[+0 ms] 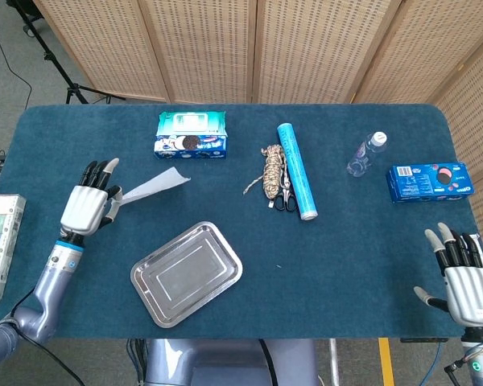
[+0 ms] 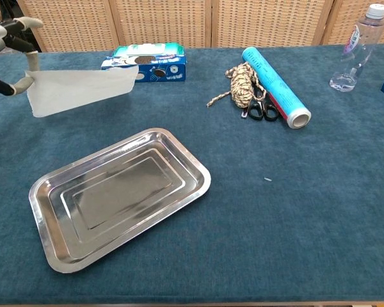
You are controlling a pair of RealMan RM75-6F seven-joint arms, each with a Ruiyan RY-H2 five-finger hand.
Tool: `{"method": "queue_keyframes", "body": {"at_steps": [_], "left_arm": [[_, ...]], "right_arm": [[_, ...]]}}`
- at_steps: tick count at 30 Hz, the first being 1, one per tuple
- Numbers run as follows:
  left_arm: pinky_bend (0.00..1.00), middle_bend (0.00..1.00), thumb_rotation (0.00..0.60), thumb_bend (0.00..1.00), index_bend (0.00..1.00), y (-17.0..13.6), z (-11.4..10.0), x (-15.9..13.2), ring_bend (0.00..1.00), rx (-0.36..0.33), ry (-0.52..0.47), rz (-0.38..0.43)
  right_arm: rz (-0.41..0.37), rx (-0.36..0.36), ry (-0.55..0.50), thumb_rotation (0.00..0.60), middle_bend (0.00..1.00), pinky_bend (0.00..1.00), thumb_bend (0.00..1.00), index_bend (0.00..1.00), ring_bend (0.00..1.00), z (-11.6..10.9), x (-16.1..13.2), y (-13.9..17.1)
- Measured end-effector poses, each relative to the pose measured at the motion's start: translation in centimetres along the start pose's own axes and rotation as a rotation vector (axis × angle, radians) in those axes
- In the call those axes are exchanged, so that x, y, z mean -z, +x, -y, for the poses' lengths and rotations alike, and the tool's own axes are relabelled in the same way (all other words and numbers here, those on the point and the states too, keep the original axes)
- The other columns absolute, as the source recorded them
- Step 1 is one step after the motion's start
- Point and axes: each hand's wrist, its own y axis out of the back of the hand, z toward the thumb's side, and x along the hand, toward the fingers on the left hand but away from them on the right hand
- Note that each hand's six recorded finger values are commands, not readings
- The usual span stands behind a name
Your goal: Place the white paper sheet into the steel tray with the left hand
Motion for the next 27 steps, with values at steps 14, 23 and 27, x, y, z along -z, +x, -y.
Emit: {"method": "queue_keyframes", "body": {"at_steps": [14, 23, 27], "left_arm": [[0.00, 0.00, 0.600, 0.46, 0.79, -1.3, -5.3, -8.8, 0.00, -0.058, -0.110, 0.143], [0.00, 0.00, 0.600, 0.46, 0.79, -3.8, -5.7, -12.3, 0.00, -0.001, -0.098, 0.164], [0.00, 0.00, 0.600, 0.46, 0.79, -5.4, -6.1, -12.5, 0.00, 0.034, -0.081, 0.142]], "right_arm": [[0.004, 0.009, -0.008, 0.600, 0.00, 0.00, 0.00, 0.04, 0.00, -0.4, 0.2, 0.3], [0.019, 0.035, -0.031, 0.600, 0.00, 0.00, 0.00, 0.04, 0.00, -1.2, 0.9, 0.8], [0.016, 0.042, -0.037, 0.600, 0.00, 0.00, 0.00, 0.04, 0.00, -1.4, 0.9, 1.0]]}}
